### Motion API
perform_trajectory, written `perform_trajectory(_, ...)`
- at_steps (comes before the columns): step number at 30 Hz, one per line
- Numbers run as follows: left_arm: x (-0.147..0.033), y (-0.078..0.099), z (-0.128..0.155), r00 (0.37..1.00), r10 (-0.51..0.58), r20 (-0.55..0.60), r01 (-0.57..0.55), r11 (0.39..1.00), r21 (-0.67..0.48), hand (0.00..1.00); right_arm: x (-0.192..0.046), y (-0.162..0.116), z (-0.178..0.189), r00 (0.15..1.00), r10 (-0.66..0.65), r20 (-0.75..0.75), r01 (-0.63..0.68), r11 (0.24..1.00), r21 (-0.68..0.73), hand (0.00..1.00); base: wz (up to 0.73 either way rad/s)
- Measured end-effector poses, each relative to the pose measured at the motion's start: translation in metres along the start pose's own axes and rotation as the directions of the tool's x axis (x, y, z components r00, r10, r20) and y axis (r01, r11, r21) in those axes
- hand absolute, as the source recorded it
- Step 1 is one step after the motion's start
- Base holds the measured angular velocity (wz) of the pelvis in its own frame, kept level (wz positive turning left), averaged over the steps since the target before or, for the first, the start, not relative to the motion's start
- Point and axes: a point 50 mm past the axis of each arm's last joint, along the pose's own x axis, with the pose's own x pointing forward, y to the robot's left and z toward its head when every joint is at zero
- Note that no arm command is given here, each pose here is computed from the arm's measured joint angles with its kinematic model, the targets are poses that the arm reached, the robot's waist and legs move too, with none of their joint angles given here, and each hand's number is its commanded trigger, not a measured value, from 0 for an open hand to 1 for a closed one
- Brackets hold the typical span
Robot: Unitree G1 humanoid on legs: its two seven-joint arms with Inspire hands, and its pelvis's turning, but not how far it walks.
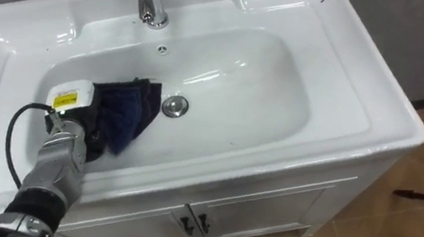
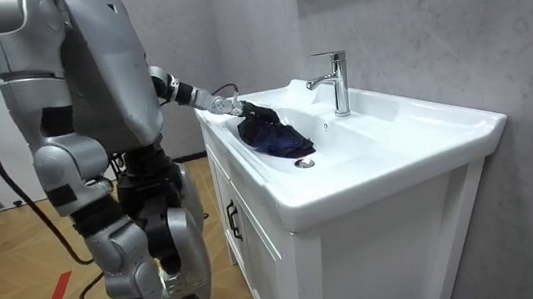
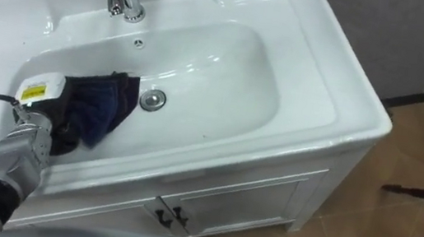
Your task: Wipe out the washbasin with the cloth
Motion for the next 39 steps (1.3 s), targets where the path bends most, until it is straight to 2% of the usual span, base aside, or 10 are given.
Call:
perform_trajectory(6,0.004,0.016,0.001,0.999,0.049,0.001,-0.048,0.973,-0.227,1.00,0.000,0.012,0.000,0.999,0.042,0.031,-0.044,0.996,0.076,0.00,0.18)
perform_trajectory(10,0.004,0.032,0.010,0.993,0.112,0.031,-0.097,0.947,-0.306,1.00,0.000,0.024,-0.001,0.993,0.103,0.056,-0.110,0.982,0.153,0.00,0.20)
perform_trajectory(13,0.002,0.052,0.022,0.975,0.209,0.072,-0.173,0.925,-0.338,1.00,0.000,0.027,-0.002,0.991,0.115,0.064,-0.123,0.981,0.152,0.00,0.18)
perform_trajectory(18,-0.002,0.074,0.031,0.933,0.349,0.083,-0.290,0.870,-0.398,1.00,-0.001,0.031,-0.002,0.988,0.129,0.085,-0.138,0.984,0.113,0.00,0.17)
perform_trajectory(20,-0.007,0.085,0.038,0.904,0.415,0.105,-0.338,0.841,-0.422,1.00,-0.001,0.032,-0.006,0.987,0.138,0.083,-0.146,0.984,0.098,0.00,0.21)
perform_trajectory(23,-0.016,0.110,0.041,0.819,0.564,0.103,-0.458,0.751,-0.475,1.00,-0.001,0.031,-0.007,0.986,0.142,0.093,-0.150,0.984,0.092,0.00,0.00)
perform_trajectory(25,-0.024,0.127,0.041,0.740,0.669,0.078,-0.545,0.663,-0.514,1.00,-0.001,0.031,-0.008,0.983,0.155,0.099,-0.164,0.983,0.085,0.00,0.04)
perform_trajectory(27,-0.029,0.134,0.041,0.691,0.720,0.064,-0.587,0.611,-0.532,1.00,-0.001,0.031,-0.010,0.982,0.165,0.091,-0.173,0.981,0.085,0.00,0.15)
perform_trajectory(33,-0.034,0.130,0.028,0.649,0.761,0.001,-0.650,0.555,-0.519,1.00,-0.001,0.031,-0.017,0.979,0.190,0.069,-0.196,0.976,0.092,0.00,0.03)
perform_trajectory(39,-0.039,0.114,0.012,0.664,0.747,-0.037,-0.666,0.569,-0.482,1.00,-0.001,0.029,-0.023,0.981,0.188,0.045,-0.192,0.975,0.115,0.00,-0.01)
